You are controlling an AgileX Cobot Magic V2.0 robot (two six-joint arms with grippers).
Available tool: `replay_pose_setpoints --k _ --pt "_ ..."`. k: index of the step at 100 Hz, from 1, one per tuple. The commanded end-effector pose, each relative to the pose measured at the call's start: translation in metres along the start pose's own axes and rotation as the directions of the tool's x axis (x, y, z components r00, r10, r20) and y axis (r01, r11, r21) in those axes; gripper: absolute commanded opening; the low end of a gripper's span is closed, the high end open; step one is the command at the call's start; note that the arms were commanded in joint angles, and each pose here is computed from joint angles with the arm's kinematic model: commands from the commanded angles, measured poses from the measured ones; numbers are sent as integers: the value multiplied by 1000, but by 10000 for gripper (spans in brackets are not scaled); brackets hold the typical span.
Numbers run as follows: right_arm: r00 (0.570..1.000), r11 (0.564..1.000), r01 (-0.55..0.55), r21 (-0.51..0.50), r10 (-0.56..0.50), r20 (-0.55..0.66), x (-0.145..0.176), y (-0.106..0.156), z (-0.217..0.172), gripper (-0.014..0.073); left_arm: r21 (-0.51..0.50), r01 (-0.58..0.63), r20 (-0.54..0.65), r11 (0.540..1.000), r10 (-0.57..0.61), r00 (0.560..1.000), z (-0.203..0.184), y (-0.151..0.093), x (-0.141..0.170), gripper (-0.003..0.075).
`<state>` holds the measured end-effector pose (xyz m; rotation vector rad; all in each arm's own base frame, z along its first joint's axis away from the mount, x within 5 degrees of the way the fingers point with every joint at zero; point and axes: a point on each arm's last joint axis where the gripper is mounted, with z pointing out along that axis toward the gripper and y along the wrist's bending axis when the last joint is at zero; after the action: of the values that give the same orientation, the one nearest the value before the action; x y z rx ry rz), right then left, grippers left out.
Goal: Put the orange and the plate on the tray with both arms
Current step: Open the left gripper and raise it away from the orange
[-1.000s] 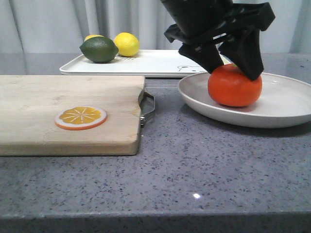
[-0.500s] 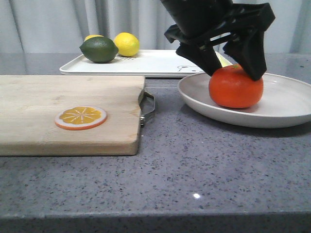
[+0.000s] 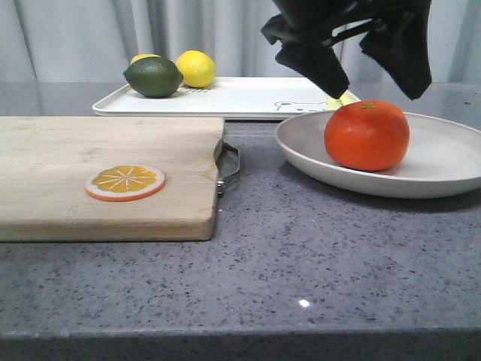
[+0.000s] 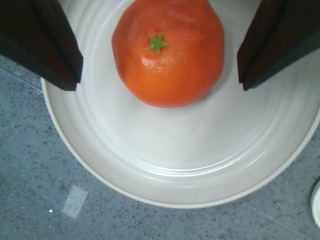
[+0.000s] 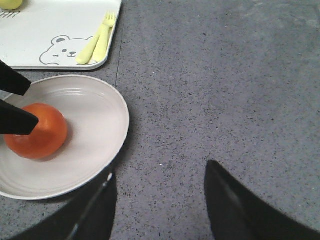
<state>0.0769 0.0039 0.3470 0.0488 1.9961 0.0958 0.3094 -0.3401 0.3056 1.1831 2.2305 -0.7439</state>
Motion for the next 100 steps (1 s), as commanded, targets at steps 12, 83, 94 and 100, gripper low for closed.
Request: replay_pose_setpoints --k 12,83,94,100 --pt "997 1000 4 -7 -3 80 -14 1 -3 414 13 -51 112 999 49 992 -49 -23 -27 606" --pt "997 1000 4 -7 -3 78 -14 1 -3 414 -322 -159 145 933 214 966 -169 -25 -25 606" --pt "997 1000 4 -7 -3 78 -14 1 -3 414 -358 -114 153 927 179 972 -184 -11 -16 605" --pt "997 1000 4 -7 -3 78 -14 1 -3 414 -377 -83 166 922 155 974 -192 -3 -10 605"
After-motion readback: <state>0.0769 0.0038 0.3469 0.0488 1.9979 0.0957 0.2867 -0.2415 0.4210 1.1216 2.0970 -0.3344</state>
